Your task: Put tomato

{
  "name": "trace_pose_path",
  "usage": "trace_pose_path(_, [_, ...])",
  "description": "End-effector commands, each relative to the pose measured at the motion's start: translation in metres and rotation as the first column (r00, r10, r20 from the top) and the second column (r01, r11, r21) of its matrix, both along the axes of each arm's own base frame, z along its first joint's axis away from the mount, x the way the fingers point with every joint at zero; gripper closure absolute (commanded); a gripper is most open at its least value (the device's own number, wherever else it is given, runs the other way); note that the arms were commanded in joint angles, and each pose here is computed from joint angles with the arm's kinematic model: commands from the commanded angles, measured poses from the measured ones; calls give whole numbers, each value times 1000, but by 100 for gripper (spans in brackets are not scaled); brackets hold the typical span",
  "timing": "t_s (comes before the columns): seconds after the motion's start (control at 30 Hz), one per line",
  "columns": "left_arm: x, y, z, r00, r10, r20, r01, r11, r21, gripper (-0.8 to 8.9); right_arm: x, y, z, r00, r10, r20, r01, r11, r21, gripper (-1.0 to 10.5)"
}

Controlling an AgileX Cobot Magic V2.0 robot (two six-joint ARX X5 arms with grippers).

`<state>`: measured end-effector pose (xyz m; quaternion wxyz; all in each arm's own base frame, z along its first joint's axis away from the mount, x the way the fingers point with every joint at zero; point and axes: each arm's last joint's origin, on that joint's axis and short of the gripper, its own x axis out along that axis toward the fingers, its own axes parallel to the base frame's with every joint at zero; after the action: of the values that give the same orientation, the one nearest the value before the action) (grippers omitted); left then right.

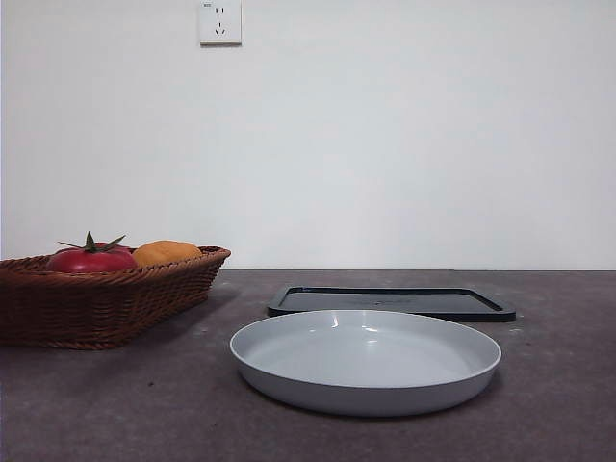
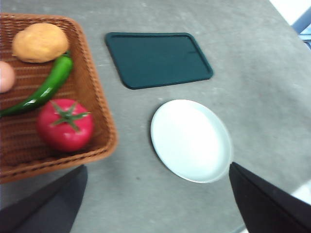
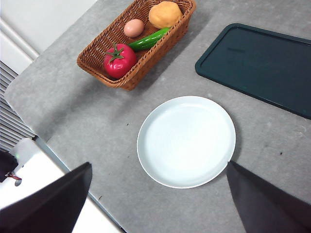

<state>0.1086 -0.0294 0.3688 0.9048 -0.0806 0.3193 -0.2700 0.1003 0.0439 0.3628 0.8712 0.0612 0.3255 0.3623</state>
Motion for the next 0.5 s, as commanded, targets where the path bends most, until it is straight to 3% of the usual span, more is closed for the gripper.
trace_pose_path(0.03, [5,0,5,999,17,32,-18,999,27,335,0,0,5,1000,8,23,-8,1000,2,501])
trace_pose_path(0.5, [83,-10,-16,999,41,14,-43,987,154,337,0,0,6,1000,0,14,-1,1000,13,501])
